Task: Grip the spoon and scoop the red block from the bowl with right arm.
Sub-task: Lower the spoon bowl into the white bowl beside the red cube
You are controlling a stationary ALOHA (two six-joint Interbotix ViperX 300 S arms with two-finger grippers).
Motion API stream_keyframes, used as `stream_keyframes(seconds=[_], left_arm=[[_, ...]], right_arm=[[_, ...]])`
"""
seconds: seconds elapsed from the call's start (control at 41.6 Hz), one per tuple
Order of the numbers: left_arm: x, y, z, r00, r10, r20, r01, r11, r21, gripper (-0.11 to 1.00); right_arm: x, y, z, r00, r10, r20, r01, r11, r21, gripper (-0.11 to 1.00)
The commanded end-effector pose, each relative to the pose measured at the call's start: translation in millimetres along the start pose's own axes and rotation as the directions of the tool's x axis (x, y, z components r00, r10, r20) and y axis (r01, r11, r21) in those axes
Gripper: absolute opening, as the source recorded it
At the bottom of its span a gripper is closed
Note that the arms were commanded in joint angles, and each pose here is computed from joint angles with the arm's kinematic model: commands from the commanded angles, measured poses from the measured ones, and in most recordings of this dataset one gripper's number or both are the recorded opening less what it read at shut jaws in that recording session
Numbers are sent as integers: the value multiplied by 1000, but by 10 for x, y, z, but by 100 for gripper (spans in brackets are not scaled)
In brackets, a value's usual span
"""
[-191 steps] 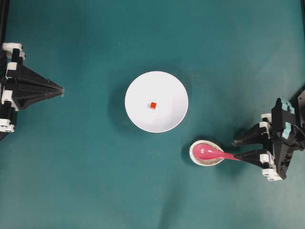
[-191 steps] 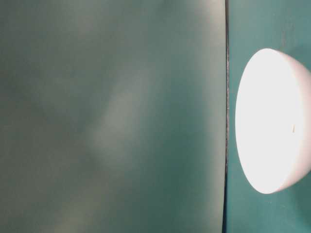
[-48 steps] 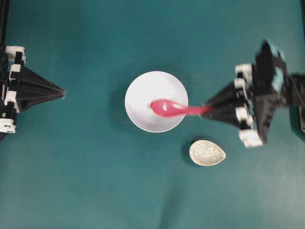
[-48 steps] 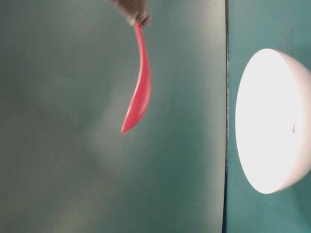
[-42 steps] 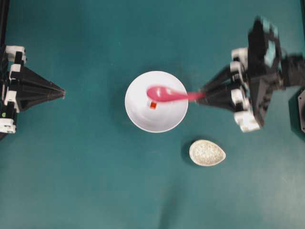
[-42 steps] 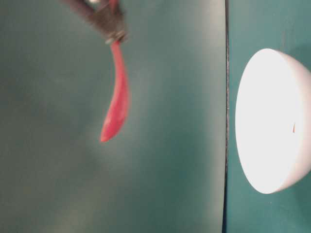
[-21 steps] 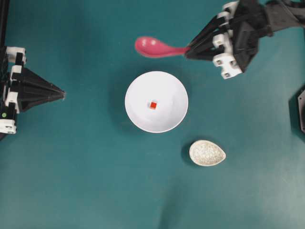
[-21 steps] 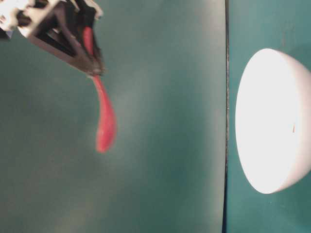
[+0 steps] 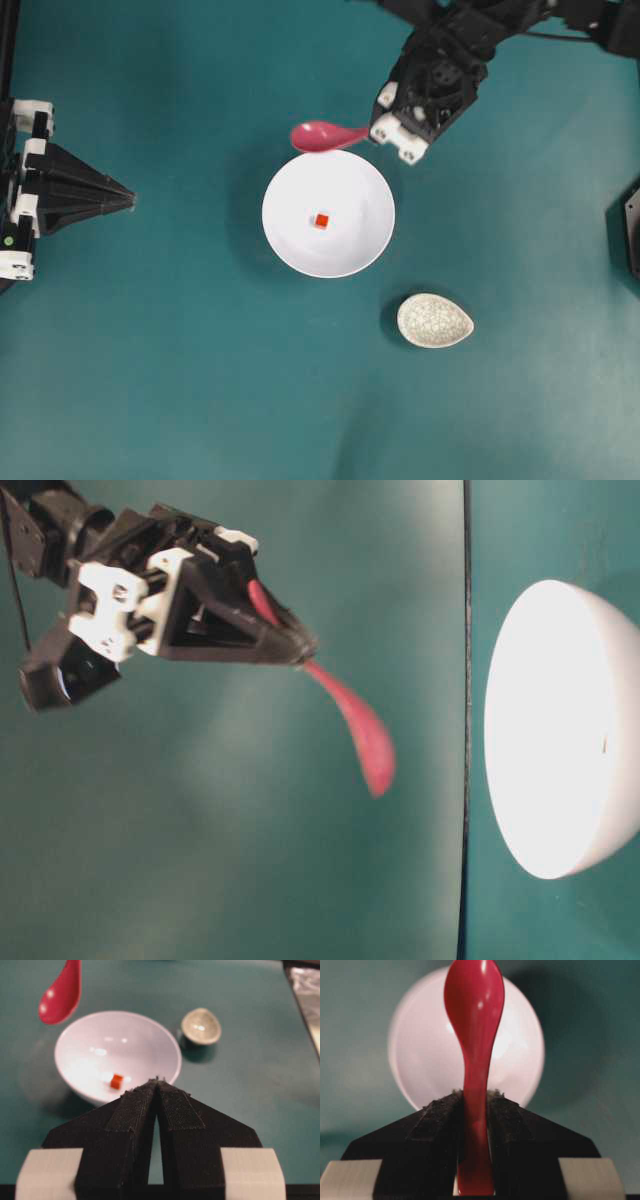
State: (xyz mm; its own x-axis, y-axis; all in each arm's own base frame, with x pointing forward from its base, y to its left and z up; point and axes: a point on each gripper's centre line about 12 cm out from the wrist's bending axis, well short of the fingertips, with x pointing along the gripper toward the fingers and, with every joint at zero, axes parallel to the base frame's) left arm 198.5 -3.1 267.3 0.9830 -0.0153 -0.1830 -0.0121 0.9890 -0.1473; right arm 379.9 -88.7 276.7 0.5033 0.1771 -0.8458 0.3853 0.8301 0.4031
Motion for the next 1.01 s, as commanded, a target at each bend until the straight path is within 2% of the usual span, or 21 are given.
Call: stream_keyframes(seconds=[0.0,0.12,0.312,0.576,0.792,0.984], left_arm=[[5,-20,113,1000,-5,24,5,1000,3,0],[5,-20,111,1000,-5,23,5,1000,8,0],[5,-20,110,1000,-5,21,4,1000,13,0],[11,-18,100,1000,-4,18,4,1000,17,0],[11,-18,98,1000,-4,16,4,1000,16,0],[11,-18,98,1000,-4,16,4,1000,17,0]], right_arm=[[-48,209,-3,999,-32,-33,29,995,-91,23],[37,363,-109,994,-52,-97,36,988,-150,23],[175,520,-279,986,-67,-150,42,986,-162,23],[433,418,-435,969,-126,-210,93,982,-163,23],[575,374,-403,976,-129,-177,101,982,-160,23],[679,307,-395,970,-165,-181,132,975,-181,23]])
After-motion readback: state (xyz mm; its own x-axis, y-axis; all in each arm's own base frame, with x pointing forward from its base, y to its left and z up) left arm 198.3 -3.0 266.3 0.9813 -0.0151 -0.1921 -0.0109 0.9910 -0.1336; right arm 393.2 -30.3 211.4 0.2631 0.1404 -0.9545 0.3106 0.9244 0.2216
